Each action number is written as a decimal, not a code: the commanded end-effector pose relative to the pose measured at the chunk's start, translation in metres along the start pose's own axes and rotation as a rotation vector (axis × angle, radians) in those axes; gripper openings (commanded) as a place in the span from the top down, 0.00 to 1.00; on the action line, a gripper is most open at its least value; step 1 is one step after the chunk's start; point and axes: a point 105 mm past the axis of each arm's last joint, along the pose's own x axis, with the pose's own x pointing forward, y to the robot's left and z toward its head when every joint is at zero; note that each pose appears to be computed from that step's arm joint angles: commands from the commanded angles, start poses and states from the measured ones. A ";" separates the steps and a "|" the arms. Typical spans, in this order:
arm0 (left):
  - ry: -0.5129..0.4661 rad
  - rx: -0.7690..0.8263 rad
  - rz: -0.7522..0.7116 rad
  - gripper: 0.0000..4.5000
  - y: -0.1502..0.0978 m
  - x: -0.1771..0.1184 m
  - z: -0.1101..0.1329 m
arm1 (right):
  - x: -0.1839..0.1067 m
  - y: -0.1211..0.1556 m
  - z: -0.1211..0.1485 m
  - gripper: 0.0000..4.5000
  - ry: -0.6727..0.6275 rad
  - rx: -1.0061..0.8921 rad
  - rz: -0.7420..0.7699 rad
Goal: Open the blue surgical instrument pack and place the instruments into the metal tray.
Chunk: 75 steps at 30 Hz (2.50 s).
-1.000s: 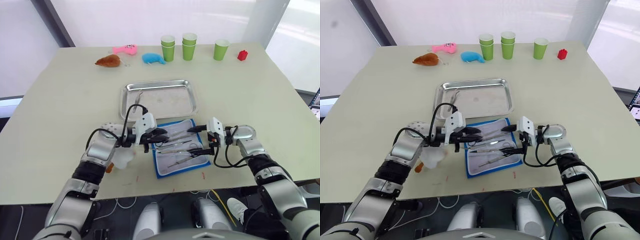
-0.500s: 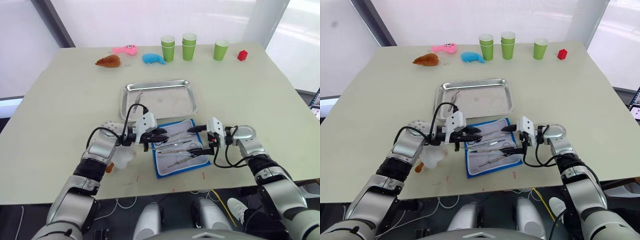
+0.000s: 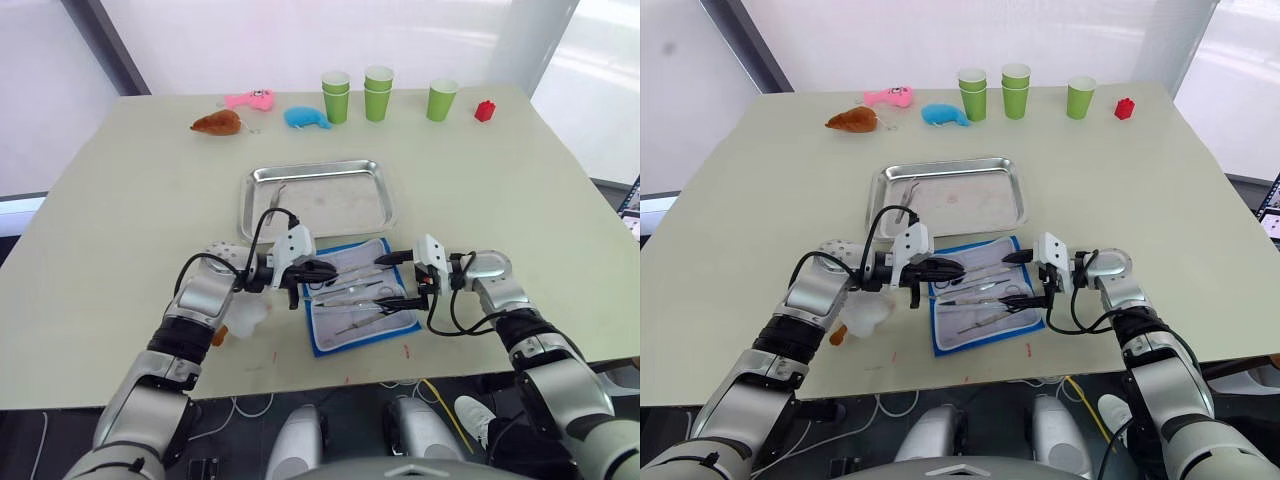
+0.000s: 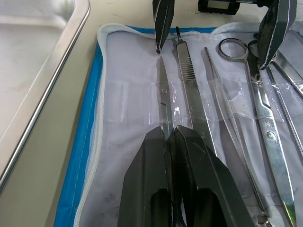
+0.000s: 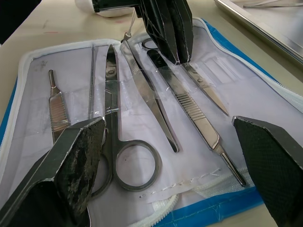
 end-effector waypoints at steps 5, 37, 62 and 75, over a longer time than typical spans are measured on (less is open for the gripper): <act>0.067 0.010 -0.069 0.99 -0.007 -0.001 0.018 | 0.005 0.027 -0.051 0.00 0.162 0.150 0.054; 0.300 0.048 -0.094 0.99 -0.005 -0.032 0.040 | 0.006 0.027 -0.051 0.00 0.157 0.148 0.050; 0.199 -0.035 0.073 0.99 0.014 -0.101 0.059 | 0.007 0.029 -0.051 0.00 0.155 0.151 0.063; -0.118 -0.199 0.602 0.99 0.077 -0.084 0.087 | 0.007 0.030 -0.052 0.00 0.161 0.152 0.070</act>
